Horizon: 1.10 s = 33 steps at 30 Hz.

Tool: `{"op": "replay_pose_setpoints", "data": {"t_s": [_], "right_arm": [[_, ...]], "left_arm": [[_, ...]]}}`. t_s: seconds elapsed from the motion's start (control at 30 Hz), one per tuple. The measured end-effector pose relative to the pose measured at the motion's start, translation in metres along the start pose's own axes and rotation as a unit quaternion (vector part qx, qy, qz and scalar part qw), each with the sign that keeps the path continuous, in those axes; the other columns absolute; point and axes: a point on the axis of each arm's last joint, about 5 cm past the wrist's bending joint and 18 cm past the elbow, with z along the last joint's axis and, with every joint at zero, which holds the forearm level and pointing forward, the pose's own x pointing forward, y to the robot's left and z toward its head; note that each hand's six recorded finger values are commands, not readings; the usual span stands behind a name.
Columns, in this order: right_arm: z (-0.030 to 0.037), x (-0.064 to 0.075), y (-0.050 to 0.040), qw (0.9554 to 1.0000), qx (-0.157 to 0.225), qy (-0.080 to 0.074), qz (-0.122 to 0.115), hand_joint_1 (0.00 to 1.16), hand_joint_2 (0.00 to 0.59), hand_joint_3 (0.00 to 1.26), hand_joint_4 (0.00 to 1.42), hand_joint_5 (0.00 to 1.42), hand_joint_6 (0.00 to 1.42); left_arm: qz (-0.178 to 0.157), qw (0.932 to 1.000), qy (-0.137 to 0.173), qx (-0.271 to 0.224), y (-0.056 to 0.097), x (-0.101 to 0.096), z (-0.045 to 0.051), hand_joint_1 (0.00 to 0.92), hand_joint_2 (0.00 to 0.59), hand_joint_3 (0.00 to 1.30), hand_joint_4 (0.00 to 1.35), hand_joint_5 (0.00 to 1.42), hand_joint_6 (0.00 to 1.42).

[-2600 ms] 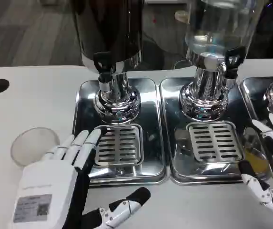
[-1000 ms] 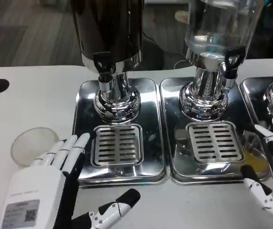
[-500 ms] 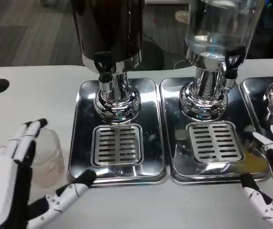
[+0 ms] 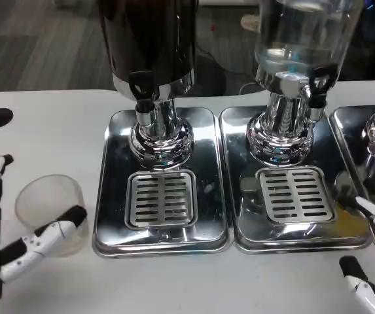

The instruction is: Grasp the cup under the faucet to collect the drink, then remove the cup.

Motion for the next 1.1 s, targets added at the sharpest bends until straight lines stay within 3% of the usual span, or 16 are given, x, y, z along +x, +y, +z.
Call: {"op": "replay_pose_setpoints", "data": {"t_s": [0.2, 0.43, 0.8, 1.1], "right_arm": [[0.0008, -0.002, -0.0004, 0.9999, 0.006, -0.010, 0.003, 0.49, 0.415, 0.18, 0.00, 0.00, 0.00], [-0.0006, -0.008, -0.0010, 0.9999, 0.010, -0.009, 0.009, 0.50, 0.421, 0.18, 0.00, 0.00, 0.00], [-0.0064, -0.014, -0.0007, 0.9995, 0.027, -0.008, 0.013, 0.50, 0.437, 0.20, 0.00, 0.00, 0.00], [-0.0123, -0.012, -0.0004, 0.9991, 0.039, -0.008, 0.012, 0.49, 0.439, 0.20, 0.01, 0.00, 0.00]], "left_arm": [[-0.011, 0.9994, 0.033, 0.004, -0.001, 0.017, -0.0038, 0.000, 0.022, 0.12, 0.03, 0.26, 0.35], [-0.023, 0.9983, 0.051, 0.011, -0.005, 0.033, -0.0056, 0.035, 0.032, 0.09, 0.04, 0.28, 0.38], [-0.049, 0.9979, 0.018, 0.038, -0.018, 0.047, 0.0140, 0.249, 0.046, 0.08, 0.08, 0.33, 0.47], [-0.059, 0.9955, 0.017, 0.073, -0.021, 0.050, 0.0220, 0.295, 0.055, 0.16, 0.21, 0.44, 0.58]]}}
